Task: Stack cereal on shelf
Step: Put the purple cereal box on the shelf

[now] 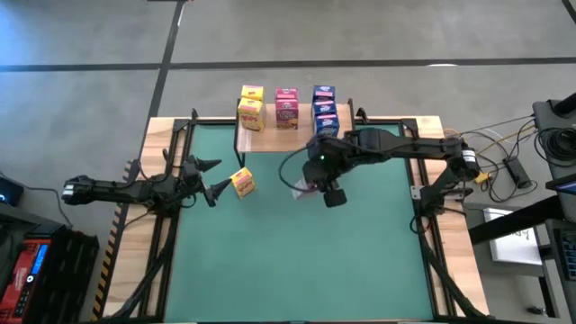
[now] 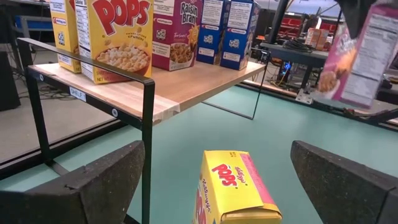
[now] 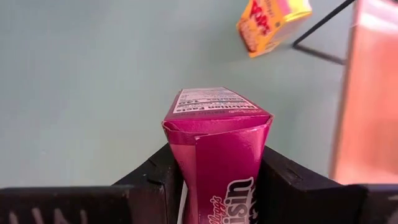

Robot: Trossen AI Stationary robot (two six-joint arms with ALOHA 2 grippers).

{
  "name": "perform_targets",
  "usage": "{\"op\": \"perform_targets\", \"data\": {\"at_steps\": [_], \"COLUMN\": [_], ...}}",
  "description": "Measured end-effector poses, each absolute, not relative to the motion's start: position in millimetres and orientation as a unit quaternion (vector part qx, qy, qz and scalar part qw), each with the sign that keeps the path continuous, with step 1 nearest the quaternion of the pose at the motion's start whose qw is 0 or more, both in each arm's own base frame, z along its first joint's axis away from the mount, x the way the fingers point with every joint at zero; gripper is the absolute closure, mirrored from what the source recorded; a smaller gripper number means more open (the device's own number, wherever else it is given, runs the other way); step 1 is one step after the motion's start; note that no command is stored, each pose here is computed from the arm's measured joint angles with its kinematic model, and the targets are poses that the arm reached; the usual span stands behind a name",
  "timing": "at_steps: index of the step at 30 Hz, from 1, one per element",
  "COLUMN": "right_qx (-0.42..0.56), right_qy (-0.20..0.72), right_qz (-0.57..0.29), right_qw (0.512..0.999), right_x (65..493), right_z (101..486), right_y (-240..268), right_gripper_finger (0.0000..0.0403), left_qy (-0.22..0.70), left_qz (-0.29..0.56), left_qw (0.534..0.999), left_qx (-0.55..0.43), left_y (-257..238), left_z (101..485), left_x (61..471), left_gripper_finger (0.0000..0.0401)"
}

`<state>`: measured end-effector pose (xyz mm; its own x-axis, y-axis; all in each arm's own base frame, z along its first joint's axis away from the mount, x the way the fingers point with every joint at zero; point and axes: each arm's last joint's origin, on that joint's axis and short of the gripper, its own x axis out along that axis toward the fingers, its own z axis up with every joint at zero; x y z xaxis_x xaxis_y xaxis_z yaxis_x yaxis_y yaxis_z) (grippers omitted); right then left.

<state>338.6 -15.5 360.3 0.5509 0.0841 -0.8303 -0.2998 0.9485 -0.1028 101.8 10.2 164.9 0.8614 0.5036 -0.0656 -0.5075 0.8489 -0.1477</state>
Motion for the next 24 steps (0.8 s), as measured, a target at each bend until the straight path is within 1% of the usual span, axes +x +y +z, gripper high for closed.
{"op": "perform_targets", "data": {"at_steps": [10, 17, 24], "right_qx": [-0.169, -0.211, -0.21], "right_qy": [0.429, 0.404, 0.361], "right_qz": [0.119, 0.101, 0.07], "right_qw": [0.879, 0.884, 0.906], "right_x": [339, 338, 340], "right_z": [372, 378, 385], "right_y": [-38, -65, -91], "right_gripper_finger": [0.0271, 0.0271, 0.0271], "left_qy": [0.012, 0.012, 0.012], "left_qz": [0.263, 0.263, 0.263], "left_qw": [0.961, 0.961, 0.961], "left_qx": [-0.08, -0.08, -0.08], "left_y": [10, 10, 10], "left_z": [165, 165, 165], "left_x": [102, 102, 102], "left_gripper_finger": [0.0014, 0.0014, 0.0014]}}
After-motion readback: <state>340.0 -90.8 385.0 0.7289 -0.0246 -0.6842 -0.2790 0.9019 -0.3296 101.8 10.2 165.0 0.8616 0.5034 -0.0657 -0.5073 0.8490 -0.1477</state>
